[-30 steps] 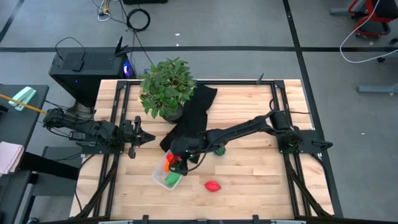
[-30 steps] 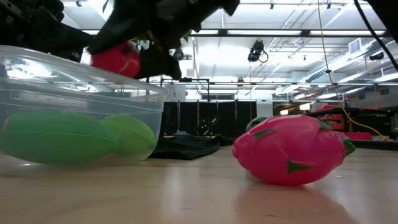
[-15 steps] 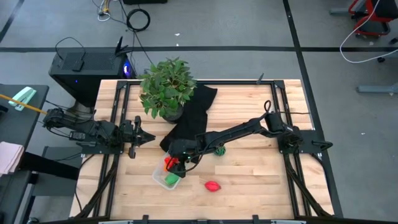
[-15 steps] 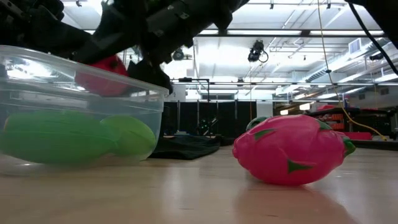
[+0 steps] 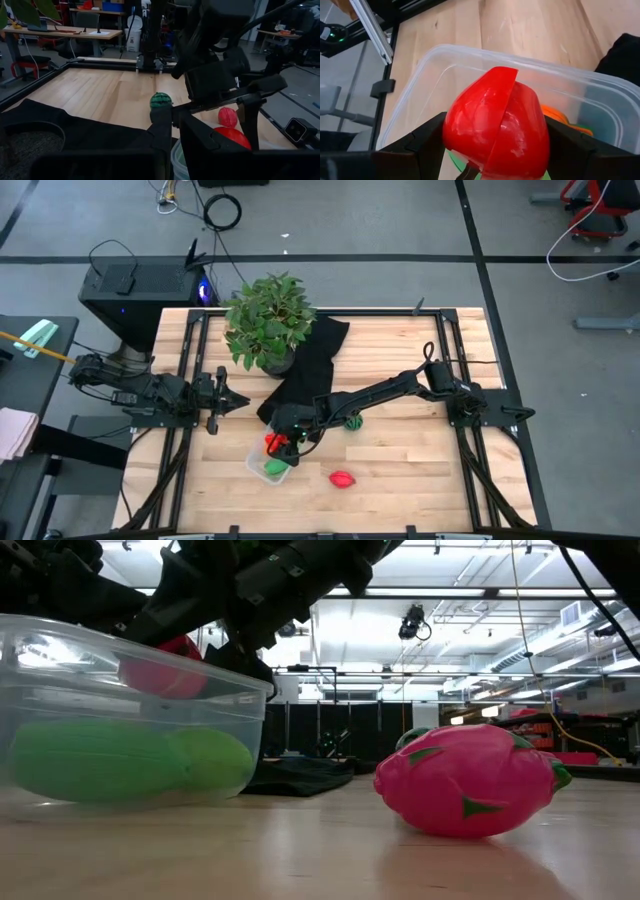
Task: Pick and placing Produce into tupperware
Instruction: Put the red apple into the transparent bin, then put the dark green watermelon into the transparent bin
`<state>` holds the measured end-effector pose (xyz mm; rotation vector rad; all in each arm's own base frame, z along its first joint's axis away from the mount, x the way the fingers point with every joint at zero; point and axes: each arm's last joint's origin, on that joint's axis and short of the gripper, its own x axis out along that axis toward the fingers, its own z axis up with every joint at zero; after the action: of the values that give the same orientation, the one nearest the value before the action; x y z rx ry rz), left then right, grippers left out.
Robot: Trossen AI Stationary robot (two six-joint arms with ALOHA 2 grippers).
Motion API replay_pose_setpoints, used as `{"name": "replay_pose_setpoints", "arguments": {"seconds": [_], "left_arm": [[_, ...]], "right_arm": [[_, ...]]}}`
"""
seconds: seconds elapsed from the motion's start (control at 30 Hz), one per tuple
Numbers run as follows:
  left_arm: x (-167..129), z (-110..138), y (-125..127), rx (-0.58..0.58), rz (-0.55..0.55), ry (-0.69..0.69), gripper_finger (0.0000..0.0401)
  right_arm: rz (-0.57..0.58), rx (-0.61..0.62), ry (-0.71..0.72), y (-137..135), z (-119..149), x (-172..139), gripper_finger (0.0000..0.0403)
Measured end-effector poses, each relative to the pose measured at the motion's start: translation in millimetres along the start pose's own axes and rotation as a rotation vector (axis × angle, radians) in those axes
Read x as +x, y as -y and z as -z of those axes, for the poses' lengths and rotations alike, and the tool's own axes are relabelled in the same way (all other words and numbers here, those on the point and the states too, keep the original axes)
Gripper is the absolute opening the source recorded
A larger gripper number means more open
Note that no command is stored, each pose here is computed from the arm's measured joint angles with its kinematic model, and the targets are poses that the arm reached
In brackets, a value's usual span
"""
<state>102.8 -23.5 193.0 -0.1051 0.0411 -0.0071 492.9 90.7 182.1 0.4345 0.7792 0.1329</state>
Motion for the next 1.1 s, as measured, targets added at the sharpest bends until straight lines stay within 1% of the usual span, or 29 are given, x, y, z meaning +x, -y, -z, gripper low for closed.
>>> {"name": "replay_pose_setpoints", "arguments": {"seconds": [0.13,0.33,0.43,0.63,0.77,0.8,0.93,1.0,1.1], "left_arm": [[0,0,0,0.0,0.0,0.0,0.0046],[0,0,0,0.0,0.0,0.0,0.0046],[0,0,0,0.0,0.0,0.0,0.0044],[0,0,0,-0.001,0.0,0.0,0.0048],[0,0,0,-0.001,0.0,0.0,0.0052],[0,0,0,-0.001,0.0,-0.001,0.0052],[0,1,0,0.0,0.0,-0.006,0.0052],[0,0,0,0.0,0.0,-0.005,0.0052],[0,1,0,0.0,0.0,-0.005,0.0053]], "right_arm": [[-0.007,-0.001,-0.003,0,0,0,0.0274],[-0.012,0.002,-0.003,-1,0,0,0.0314],[-0.014,-0.001,0.001,-1,0,0,0.0328],[-0.015,-0.01,0.003,-2,-1,-1,0.0329],[-0.013,-0.073,0.013,-5,-5,-8,0.032],[-0.025,-0.099,0.038,-9,-10,-11,0.0318],[-0.026,-0.21,0.082,-22,-22,-34,0.0312],[0.021,-0.269,0.088,-27,-25,-49,0.0311],[0.131,-0.362,0.095,-37,-30,-78,0.0311]]}}
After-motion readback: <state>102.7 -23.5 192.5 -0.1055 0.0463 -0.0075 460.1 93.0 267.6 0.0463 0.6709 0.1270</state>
